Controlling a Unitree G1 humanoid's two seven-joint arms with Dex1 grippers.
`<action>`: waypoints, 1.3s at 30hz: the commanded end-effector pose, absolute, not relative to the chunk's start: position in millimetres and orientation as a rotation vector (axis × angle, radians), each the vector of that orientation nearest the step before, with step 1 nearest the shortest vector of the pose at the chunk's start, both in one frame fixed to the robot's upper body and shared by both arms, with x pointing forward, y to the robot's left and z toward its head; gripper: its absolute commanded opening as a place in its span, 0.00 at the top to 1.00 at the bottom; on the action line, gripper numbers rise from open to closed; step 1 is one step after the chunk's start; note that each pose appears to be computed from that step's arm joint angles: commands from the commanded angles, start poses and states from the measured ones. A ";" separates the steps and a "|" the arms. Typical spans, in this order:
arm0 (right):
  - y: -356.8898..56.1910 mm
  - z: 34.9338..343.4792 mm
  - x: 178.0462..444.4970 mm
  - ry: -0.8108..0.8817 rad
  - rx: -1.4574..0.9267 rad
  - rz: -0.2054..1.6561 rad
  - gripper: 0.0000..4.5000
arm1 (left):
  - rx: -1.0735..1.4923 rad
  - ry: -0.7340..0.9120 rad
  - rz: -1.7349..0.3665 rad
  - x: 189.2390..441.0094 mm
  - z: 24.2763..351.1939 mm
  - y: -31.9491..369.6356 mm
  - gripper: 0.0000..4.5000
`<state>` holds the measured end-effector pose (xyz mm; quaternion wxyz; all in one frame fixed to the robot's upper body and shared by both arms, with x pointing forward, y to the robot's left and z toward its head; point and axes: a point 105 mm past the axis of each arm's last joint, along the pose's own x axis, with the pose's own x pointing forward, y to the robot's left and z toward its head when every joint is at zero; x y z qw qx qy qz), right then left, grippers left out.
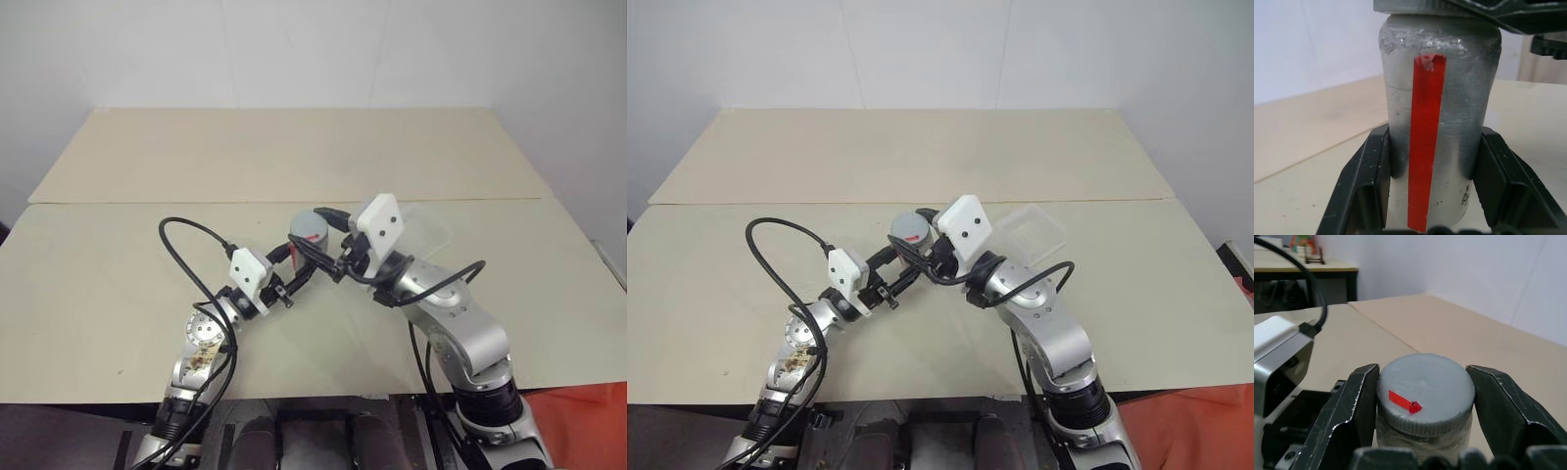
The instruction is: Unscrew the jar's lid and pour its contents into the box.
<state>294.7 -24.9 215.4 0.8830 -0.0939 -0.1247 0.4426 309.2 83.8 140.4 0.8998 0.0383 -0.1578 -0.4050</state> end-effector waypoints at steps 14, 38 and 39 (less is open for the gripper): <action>-40.9 227.4 284.2 -0.196 -0.311 1.823 0.38 | 0.059 -0.353 -1.094 279.5 160.6 67.7 0.55; -53.1 242.6 309.3 -0.289 -0.324 1.909 0.01 | 0.066 -0.337 -1.102 275.0 156.7 69.3 0.55; -56.8 245.6 307.3 -0.305 -0.320 1.902 0.01 | 0.062 -0.334 -1.099 275.8 156.1 69.8 0.55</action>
